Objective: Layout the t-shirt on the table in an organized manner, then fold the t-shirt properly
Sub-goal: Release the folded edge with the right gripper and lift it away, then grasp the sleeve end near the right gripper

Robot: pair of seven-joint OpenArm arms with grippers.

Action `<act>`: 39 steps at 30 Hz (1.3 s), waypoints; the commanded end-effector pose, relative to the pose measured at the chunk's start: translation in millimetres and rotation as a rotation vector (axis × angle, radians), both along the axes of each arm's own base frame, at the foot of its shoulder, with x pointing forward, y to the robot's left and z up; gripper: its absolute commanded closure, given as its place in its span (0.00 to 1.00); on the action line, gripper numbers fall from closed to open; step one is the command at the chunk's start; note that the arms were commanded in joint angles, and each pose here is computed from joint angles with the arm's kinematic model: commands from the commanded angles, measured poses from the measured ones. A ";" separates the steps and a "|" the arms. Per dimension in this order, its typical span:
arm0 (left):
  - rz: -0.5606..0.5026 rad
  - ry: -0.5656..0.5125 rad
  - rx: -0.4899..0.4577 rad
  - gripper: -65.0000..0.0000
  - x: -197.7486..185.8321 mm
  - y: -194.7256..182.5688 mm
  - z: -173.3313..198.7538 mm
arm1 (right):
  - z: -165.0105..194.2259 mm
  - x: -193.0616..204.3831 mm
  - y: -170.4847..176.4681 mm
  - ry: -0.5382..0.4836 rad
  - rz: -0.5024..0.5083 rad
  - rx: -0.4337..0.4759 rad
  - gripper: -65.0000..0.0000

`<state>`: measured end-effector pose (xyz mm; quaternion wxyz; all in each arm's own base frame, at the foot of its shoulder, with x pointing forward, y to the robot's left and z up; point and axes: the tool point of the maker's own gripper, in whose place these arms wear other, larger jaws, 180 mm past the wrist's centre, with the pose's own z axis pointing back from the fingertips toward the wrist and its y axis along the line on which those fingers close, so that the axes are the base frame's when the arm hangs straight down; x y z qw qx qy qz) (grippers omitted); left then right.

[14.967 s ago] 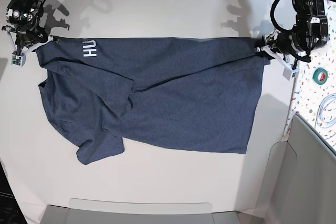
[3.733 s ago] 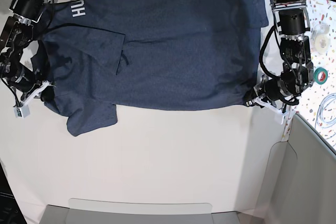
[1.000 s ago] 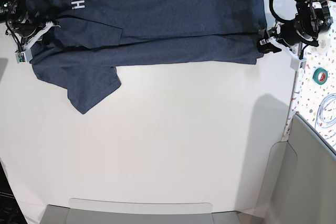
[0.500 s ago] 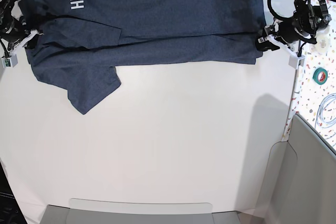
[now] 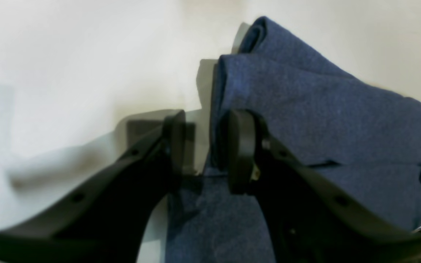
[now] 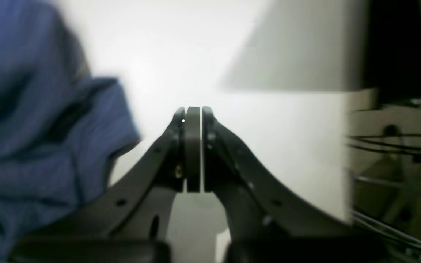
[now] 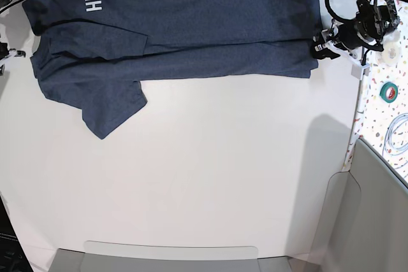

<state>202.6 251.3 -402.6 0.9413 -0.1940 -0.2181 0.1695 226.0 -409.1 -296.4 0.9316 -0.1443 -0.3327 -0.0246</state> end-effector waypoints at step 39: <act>-0.001 -0.024 0.014 0.69 6.4 4.9 7.3 | -30.5 163.6 190.8 -0.042 0.506 0.527 1.00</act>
